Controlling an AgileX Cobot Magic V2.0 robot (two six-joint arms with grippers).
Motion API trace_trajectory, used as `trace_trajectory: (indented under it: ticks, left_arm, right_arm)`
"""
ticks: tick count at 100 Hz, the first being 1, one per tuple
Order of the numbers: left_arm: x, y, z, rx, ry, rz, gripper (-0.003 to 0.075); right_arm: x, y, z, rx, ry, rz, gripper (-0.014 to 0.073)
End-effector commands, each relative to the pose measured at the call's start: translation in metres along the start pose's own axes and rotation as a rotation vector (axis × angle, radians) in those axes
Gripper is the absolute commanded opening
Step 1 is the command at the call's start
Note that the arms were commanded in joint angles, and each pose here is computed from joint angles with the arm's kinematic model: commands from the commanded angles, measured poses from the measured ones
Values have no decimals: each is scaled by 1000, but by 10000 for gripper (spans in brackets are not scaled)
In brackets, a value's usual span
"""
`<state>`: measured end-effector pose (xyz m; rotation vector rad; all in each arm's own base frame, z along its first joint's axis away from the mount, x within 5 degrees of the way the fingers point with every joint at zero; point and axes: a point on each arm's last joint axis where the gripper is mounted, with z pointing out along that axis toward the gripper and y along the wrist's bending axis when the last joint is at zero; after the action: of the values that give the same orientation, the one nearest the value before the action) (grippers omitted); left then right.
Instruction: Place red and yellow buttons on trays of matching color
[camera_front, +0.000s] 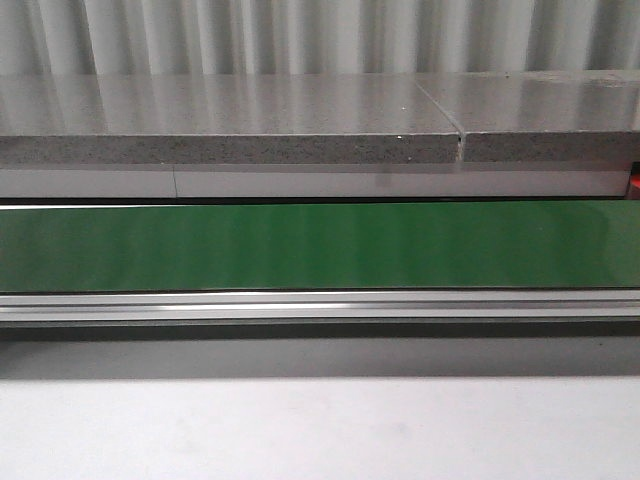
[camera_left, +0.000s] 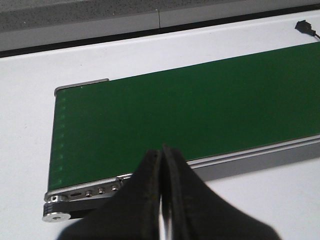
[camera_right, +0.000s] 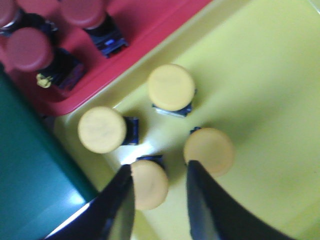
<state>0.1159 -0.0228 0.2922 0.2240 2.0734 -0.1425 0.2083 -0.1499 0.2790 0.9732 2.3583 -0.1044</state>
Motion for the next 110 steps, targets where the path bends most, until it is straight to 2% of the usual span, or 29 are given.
trace_trajectory:
  ticks: [1,8,34,58,79,110]
  left_arm:
    - [-15,0,-4,-3,-98,3,-20]
    - [-15,0,-4,-3,-98,3,-20]
    - [-15,0,-4,-3,-98,3,-20]
    - [-15,0,-4,-3,-98,3,-20]
    - [-15,0,-4,-3,-98,3,-20]
    - [-15,0,-4,-3,-98,3,-20]
  right_arm:
    - [-4,16,-22,-42,-85,-74,47]
    - [0,28,-28,-76,-93,-122,-71]
    - [18,75,-50,-216,-126,-302,-66]
    - [33,103,-81,-354,-255,-445,-66]
    - [38,110,-102,-429,-370,-476,-66]
    - [59,85,-126,-459,-615,-481,-66]
